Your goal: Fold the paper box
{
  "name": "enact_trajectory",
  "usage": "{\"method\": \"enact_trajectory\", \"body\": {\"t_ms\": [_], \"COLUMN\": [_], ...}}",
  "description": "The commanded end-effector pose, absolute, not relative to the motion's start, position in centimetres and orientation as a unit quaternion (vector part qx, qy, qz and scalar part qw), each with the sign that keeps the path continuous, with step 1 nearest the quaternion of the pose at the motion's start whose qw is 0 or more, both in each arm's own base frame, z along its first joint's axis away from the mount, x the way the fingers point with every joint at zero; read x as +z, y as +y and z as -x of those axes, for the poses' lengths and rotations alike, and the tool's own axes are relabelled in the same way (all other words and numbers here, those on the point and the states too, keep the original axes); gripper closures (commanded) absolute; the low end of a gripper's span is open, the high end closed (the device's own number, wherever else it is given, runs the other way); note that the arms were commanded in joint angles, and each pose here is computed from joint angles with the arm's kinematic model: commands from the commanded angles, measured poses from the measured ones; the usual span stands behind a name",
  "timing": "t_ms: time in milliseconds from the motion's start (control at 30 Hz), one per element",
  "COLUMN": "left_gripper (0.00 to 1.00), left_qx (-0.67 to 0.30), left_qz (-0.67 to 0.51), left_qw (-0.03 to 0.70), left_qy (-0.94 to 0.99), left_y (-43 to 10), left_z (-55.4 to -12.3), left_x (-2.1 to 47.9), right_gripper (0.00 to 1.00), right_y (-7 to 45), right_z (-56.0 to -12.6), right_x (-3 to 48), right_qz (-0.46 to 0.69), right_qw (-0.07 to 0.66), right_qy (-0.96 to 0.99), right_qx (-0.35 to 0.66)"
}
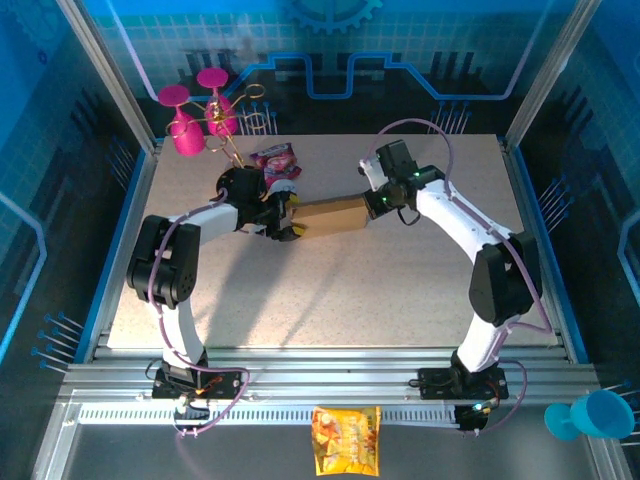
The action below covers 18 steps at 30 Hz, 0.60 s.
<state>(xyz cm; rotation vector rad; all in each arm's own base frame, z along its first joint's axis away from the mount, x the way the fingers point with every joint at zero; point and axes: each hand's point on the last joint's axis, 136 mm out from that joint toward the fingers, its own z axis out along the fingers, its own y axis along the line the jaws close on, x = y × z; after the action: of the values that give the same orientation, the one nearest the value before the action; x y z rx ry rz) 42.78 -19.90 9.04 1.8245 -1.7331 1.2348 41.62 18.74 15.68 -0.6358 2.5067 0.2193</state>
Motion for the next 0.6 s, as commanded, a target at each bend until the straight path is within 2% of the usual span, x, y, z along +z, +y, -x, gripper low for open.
{"method": "enact_trajectory", "body": {"t_ms": [0, 267, 467, 567], "left_gripper": [0.24, 0.19, 0.19, 0.19], "left_qx": [0.437, 0.455, 0.444, 0.446], "left_qz": [-0.715, -0.693, -0.677, -0.671], "left_qw": [0.235, 0.222, 0.21, 0.182], "left_qy": [-0.492, -0.513, -0.548, -0.563], "left_y": [-19.6, -19.0, -18.5, -17.8], "left_z": [-43.2, -42.8, -40.5, -39.9], "left_x": [11.4, 12.7, 13.7, 14.4], "right_gripper": [1.0, 1.0, 1.0, 1.0], "right_y": [18.9, 19.3, 19.3, 19.4], "right_z": [-41.5, -42.0, -42.3, -42.3], "right_x": [14.9, 14.5, 14.6, 14.4], "right_qz": [0.24, 0.239, 0.24, 0.241], "right_qw": [0.248, 0.238, 0.239, 0.237], "right_qy": [0.936, 0.939, 0.938, 0.938], "right_qx": [0.07, 0.073, 0.073, 0.072]}}
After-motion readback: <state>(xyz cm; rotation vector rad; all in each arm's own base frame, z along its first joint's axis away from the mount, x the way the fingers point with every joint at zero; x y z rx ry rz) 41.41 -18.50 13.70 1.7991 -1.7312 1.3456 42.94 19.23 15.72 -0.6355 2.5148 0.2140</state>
